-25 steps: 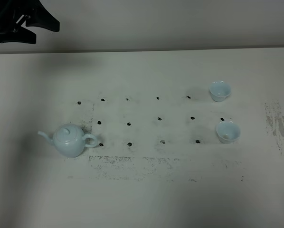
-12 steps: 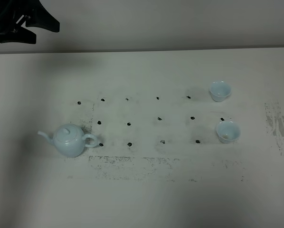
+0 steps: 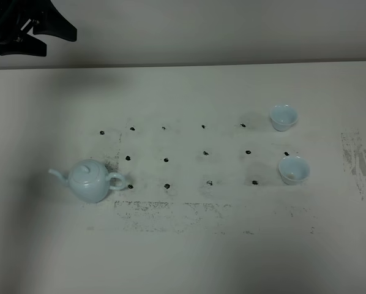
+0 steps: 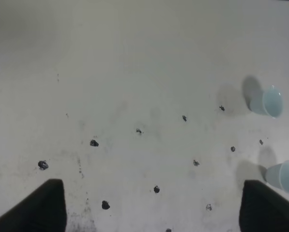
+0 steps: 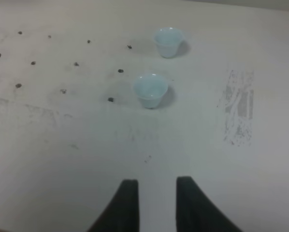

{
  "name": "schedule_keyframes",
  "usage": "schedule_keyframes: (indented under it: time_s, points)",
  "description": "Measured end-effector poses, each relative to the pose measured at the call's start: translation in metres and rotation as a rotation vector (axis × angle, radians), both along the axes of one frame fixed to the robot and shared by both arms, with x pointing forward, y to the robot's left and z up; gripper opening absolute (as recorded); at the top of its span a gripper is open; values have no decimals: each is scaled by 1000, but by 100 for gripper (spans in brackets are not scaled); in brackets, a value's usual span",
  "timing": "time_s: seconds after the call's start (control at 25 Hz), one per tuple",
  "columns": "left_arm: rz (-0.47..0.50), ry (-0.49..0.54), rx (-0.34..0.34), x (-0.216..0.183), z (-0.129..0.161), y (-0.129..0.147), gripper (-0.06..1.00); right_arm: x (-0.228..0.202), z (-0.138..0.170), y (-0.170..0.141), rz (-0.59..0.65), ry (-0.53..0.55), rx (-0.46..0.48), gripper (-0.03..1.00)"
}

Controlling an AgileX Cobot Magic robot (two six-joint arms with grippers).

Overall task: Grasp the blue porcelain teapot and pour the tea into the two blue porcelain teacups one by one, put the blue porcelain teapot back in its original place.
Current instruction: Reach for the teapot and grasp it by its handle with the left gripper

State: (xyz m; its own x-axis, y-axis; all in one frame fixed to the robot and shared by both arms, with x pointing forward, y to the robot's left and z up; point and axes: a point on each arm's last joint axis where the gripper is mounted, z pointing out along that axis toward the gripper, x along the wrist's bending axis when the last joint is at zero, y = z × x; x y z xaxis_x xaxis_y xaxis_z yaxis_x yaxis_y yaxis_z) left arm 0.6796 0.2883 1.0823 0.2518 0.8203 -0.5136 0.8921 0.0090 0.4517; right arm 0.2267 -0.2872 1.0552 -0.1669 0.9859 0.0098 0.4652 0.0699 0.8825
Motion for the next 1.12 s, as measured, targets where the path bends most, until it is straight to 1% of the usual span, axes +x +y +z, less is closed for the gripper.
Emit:
schedule_keyframes:
  time_s: [0.64, 1.0, 1.12]
  points:
    - [2, -5, 1, 0, 0, 0, 73, -1, 1, 7, 37, -1, 73, 21]
    - [1, -5, 1, 0, 0, 0, 73, -1, 2, 7, 38, -3, 72, 21]
    - [0, -6, 2, 0, 0, 0, 73, -1, 1, 6, 46, -7, 32, 21]
